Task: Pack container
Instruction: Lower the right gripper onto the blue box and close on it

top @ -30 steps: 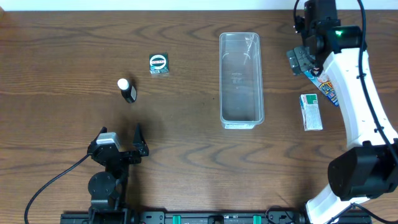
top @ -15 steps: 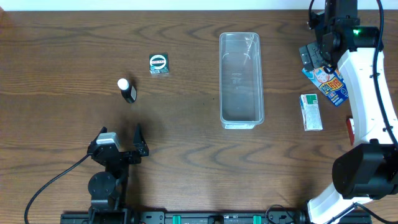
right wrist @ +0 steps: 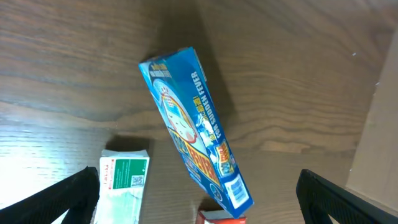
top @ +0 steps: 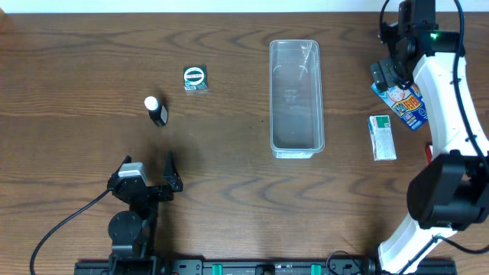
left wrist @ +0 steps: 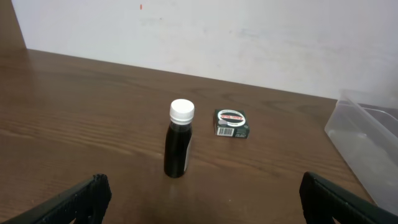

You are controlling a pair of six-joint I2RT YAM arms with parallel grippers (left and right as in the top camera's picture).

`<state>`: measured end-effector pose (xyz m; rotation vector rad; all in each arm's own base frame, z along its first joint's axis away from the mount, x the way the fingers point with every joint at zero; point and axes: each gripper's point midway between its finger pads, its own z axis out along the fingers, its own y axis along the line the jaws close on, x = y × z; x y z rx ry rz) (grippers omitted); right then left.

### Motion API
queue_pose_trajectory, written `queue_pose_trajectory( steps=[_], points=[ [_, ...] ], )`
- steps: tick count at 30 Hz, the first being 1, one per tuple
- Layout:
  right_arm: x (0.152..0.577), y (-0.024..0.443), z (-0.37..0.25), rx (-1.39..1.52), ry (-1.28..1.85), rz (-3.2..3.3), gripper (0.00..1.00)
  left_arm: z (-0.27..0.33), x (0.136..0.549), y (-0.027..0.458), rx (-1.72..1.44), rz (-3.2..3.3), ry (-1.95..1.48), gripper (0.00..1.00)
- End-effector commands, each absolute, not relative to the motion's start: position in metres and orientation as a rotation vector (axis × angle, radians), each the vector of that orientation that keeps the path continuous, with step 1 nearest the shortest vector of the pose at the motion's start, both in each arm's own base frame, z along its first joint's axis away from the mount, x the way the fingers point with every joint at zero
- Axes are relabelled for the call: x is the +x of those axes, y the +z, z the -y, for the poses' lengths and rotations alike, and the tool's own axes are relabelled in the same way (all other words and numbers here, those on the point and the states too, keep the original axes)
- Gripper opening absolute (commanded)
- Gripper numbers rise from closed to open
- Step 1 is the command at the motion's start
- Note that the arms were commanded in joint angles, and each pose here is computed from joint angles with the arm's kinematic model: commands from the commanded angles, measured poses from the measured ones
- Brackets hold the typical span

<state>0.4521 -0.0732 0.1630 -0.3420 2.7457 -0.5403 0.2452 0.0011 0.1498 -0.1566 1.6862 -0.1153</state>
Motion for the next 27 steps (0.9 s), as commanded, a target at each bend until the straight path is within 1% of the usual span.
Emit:
queue_pose_trajectory(
  steps=[1,6,12,17,27],
  points=[
    [0.454,0.152,0.088,-0.329,-0.561,-2.773,0.99,-0.005,0.244,0.133,-0.171,-1.734,-0.086,0.98],
    [0.454,0.126,0.097,-0.311,-0.480,-2.835,0.99,-0.005,0.244,0.133,-0.171,-1.735,-0.086,0.98],
    [0.454,0.108,0.107,-0.337,-0.469,-2.872,0.99,-0.005,0.244,0.133,-0.171,-1.735,-0.086,0.98],
    [0.456,0.098,0.103,-0.355,-0.368,-2.880,0.91,-0.005,0.244,0.133,-0.171,-1.735,-0.086,0.98],
    [0.460,0.089,0.103,-0.376,-0.326,-2.876,0.94,-0.005,0.244,0.133,-0.171,-1.735,-0.086,0.98]
  ],
)
